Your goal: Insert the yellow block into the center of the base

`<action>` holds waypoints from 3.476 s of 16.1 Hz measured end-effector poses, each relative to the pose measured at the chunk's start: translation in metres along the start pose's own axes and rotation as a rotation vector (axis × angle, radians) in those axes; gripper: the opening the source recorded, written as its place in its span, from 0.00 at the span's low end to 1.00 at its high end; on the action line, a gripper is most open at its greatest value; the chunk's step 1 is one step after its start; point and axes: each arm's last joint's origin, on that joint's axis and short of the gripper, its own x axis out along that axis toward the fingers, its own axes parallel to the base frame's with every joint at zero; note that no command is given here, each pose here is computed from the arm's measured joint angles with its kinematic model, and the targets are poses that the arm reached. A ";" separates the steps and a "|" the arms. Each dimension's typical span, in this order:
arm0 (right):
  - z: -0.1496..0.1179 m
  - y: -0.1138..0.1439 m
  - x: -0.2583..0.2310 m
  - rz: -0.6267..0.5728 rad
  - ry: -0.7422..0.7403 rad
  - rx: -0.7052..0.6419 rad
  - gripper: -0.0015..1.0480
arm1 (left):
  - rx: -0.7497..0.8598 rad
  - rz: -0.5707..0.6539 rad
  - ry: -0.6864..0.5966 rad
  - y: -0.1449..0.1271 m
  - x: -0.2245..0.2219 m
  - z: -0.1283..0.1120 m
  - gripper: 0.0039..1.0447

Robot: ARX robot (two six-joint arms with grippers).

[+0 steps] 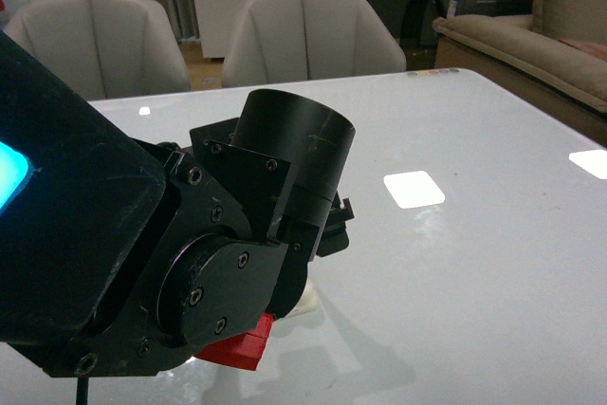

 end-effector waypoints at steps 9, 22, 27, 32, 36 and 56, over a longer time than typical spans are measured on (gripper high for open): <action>0.000 0.000 0.000 0.000 0.000 0.000 0.94 | 0.007 -0.072 -0.411 0.045 -0.005 0.033 0.76; 0.000 0.000 0.000 0.000 0.000 0.000 0.94 | 0.147 -0.011 -0.592 0.246 -0.174 0.026 0.01; 0.000 0.000 0.000 0.000 0.000 0.000 0.94 | 0.150 -0.027 -0.588 0.264 -0.198 0.013 0.01; 0.000 0.000 0.000 0.000 0.000 0.000 0.94 | 0.147 -0.019 -0.600 0.269 -0.214 0.005 0.01; 0.000 0.000 0.000 0.000 0.000 0.000 0.94 | 0.147 -0.020 -0.614 0.269 -0.225 0.003 0.01; 0.000 0.000 0.000 0.000 0.000 0.000 0.94 | 0.146 -0.018 -0.609 0.271 -0.248 -0.016 0.01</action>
